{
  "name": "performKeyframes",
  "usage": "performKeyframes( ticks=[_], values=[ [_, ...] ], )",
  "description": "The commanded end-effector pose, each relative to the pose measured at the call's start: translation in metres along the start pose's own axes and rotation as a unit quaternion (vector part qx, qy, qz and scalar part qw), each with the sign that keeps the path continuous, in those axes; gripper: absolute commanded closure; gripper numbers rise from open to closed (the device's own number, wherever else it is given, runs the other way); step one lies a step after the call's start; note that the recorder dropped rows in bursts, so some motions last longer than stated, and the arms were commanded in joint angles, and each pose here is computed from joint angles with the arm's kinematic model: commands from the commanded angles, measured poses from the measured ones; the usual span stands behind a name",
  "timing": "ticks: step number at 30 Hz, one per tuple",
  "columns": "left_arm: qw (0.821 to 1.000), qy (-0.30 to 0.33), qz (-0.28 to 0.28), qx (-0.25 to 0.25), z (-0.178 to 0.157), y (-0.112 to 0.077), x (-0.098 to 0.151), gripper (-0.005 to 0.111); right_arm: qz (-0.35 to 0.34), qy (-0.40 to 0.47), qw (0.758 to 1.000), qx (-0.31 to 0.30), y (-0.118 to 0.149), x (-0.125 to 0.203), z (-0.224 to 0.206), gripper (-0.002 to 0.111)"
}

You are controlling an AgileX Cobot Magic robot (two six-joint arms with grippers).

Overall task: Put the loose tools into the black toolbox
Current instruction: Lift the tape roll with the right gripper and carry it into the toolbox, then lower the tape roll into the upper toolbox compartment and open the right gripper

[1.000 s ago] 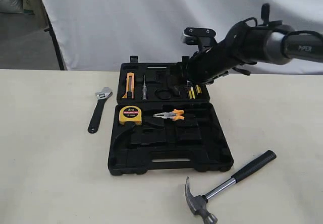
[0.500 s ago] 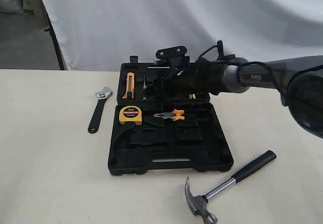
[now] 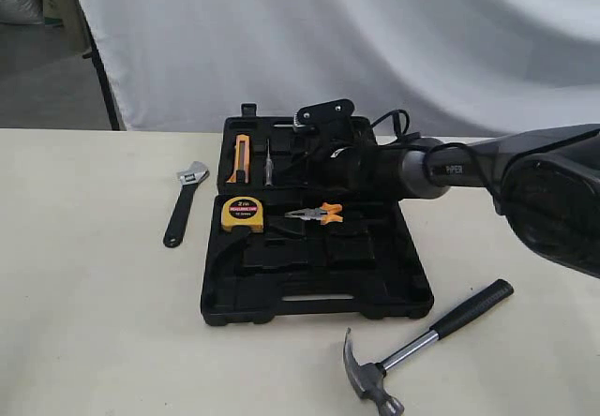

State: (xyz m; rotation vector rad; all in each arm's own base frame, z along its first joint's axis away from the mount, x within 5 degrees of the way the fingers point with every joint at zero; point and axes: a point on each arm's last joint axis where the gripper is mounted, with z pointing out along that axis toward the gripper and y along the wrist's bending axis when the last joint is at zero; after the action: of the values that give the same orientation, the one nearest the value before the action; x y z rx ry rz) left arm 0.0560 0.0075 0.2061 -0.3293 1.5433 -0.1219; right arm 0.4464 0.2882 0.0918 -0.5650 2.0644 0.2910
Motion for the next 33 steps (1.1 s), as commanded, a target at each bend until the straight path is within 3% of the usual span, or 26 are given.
performKeyframes(
  ticks=[1,9,11,12,15,17,26,33],
  values=[
    [1.0,-0.01,0.0,-0.01,0.0,0.001,-0.002,0.106,0.0,-0.004,1.0,0.002,0.001,0.0,0.001,0.109],
    [1.0,-0.01,0.0,-0.01,0.0,0.001,-0.002,0.106,0.032,-0.002,1.0,0.0,0.008,0.001,0.0,0.108],
    [1.0,-0.01,0.0,-0.01,0.0,0.001,-0.002,0.106,0.022,-0.002,1.0,-0.006,0.015,0.001,0.0,0.097],
    [1.0,-0.01,0.0,-0.01,0.0,0.001,-0.002,0.106,0.016,-0.003,1.0,-0.008,0.018,0.001,0.0,0.082],
    [1.0,-0.01,0.0,-0.01,0.0,0.001,-0.002,0.106,0.006,-0.002,1.0,-0.009,0.018,0.001,0.0,0.053],
    [1.0,-0.01,0.0,-0.01,0.0,0.001,-0.002,0.106,0.005,0.001,1.0,-0.011,0.017,0.0,-0.001,0.045],
    [1.0,-0.01,0.0,-0.01,0.0,0.001,-0.002,0.106,-0.006,0.019,0.999,-0.047,0.002,-0.04,-0.033,0.043],
    [1.0,-0.01,0.0,-0.01,0.0,0.001,-0.002,0.106,0.014,0.035,0.998,-0.055,-0.017,-0.052,-0.047,0.043]
  ],
)
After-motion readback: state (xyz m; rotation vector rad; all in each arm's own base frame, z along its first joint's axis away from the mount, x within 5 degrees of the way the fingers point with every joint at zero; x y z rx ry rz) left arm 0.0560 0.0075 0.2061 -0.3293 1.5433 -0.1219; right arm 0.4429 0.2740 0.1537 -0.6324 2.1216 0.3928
